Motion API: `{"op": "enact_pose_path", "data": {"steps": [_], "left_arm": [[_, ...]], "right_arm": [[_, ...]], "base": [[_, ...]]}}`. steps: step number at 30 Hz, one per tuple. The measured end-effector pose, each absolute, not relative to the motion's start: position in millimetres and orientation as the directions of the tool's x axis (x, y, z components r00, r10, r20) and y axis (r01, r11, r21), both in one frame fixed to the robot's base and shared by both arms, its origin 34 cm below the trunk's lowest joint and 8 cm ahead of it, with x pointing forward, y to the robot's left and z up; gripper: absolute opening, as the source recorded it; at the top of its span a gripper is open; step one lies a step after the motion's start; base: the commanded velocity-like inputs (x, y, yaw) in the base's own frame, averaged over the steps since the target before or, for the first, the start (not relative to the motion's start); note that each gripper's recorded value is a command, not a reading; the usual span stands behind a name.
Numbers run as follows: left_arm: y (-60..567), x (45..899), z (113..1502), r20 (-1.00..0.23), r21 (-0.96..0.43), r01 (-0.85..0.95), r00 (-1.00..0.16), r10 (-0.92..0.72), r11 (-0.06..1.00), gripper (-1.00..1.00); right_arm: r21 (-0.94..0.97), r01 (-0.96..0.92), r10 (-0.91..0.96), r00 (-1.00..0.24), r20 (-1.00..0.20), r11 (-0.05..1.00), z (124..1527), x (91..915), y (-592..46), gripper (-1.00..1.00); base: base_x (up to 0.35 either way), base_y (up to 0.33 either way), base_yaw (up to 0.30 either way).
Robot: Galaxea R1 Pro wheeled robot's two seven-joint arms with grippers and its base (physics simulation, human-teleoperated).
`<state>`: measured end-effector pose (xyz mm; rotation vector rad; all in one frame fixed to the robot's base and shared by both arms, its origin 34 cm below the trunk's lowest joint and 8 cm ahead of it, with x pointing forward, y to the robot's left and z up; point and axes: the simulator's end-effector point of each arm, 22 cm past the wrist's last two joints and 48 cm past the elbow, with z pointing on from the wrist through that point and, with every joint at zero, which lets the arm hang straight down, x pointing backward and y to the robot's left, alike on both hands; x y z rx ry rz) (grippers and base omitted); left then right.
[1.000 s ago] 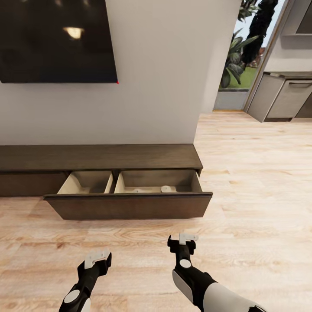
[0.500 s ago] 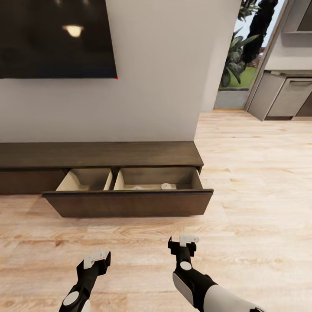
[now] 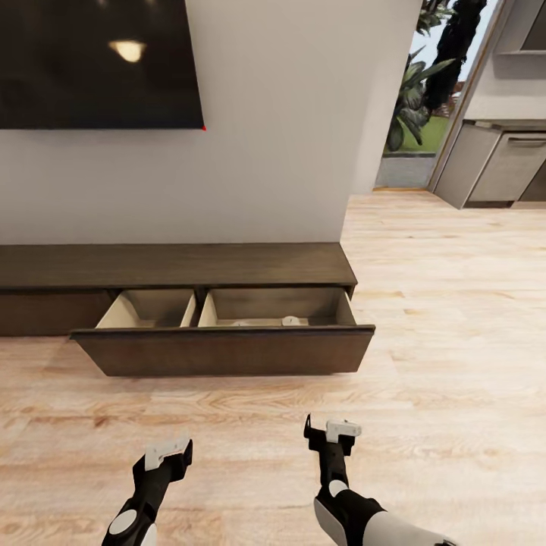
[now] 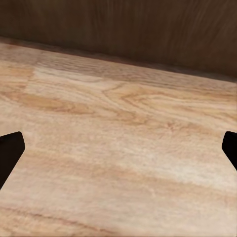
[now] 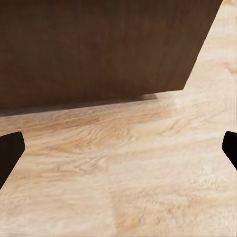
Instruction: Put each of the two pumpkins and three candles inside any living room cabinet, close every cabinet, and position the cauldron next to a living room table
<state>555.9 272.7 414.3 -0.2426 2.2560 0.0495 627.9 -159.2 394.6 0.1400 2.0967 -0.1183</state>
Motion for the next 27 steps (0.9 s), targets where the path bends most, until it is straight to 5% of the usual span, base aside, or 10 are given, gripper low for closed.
{"op": "enact_pose_path", "data": {"steps": [27], "left_arm": [[271.0, 552.7, 368.6, -0.807, -0.062, -0.191, -0.568, -0.162, 0.980, 1.00]], "right_arm": [[-0.029, -0.088, -0.068, -0.470, -0.880, 0.996, 338.7, 611.6, -115.1, 1.00]], "base": [[0.000, 0.000, 0.000]]}}
